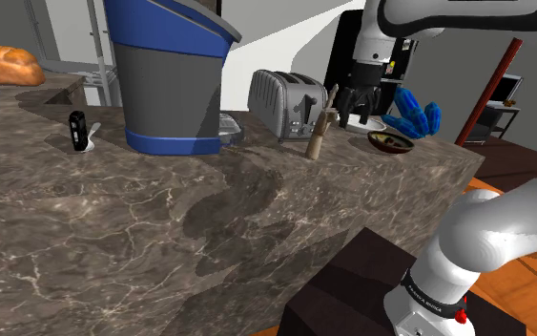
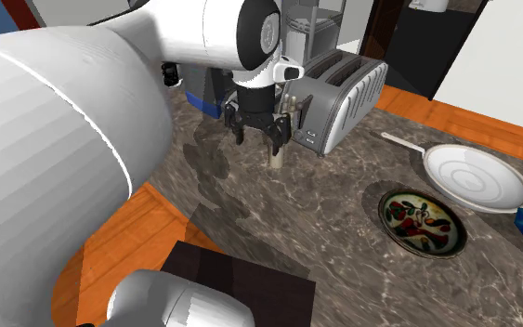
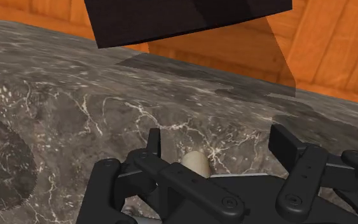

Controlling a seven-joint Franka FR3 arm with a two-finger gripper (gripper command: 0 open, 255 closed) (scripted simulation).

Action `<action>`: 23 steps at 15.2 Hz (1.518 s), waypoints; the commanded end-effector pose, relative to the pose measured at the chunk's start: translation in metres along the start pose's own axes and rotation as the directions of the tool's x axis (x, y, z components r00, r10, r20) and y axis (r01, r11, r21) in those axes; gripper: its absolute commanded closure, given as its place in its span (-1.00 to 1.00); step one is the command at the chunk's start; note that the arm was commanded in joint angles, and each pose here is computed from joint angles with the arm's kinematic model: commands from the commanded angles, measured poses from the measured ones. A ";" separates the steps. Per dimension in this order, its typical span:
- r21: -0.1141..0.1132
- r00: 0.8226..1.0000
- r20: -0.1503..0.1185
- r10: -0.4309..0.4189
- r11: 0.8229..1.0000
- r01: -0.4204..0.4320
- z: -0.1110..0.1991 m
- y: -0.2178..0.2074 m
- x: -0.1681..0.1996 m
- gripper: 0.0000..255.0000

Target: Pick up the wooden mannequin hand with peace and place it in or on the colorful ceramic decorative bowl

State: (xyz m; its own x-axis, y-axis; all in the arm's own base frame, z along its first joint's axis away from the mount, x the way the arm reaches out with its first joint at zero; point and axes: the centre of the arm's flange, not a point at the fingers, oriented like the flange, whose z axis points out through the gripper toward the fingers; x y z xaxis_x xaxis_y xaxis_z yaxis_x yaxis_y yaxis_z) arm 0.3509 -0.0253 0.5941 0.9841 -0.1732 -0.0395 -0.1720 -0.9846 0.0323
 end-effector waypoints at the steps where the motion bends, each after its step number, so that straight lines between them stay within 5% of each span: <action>1: 0.001 0.999 -0.038 0.036 0.999 -0.036 -0.011 0.005 0.019 -1.00; 6: 0.010 0.985 -0.125 0.122 0.993 -0.122 -0.039 0.010 0.063 -1.00; 14: 0.010 0.985 -0.125 0.122 0.993 -0.121 0.001 0.010 0.068 -1.00; 22: 0.010 0.985 -0.125 0.122 0.993 -0.122 0.001 0.010 0.068 -1.00; 23: 0.010 0.985 -0.125 0.122 0.993 -0.122 0.001 0.010 0.068 1.00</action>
State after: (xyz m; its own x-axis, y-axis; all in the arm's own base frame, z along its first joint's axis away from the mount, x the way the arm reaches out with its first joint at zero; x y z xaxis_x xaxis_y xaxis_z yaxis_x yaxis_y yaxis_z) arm 0.4159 -0.0467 0.5913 0.9536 -0.2872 0.0901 -0.2906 -0.9565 0.0271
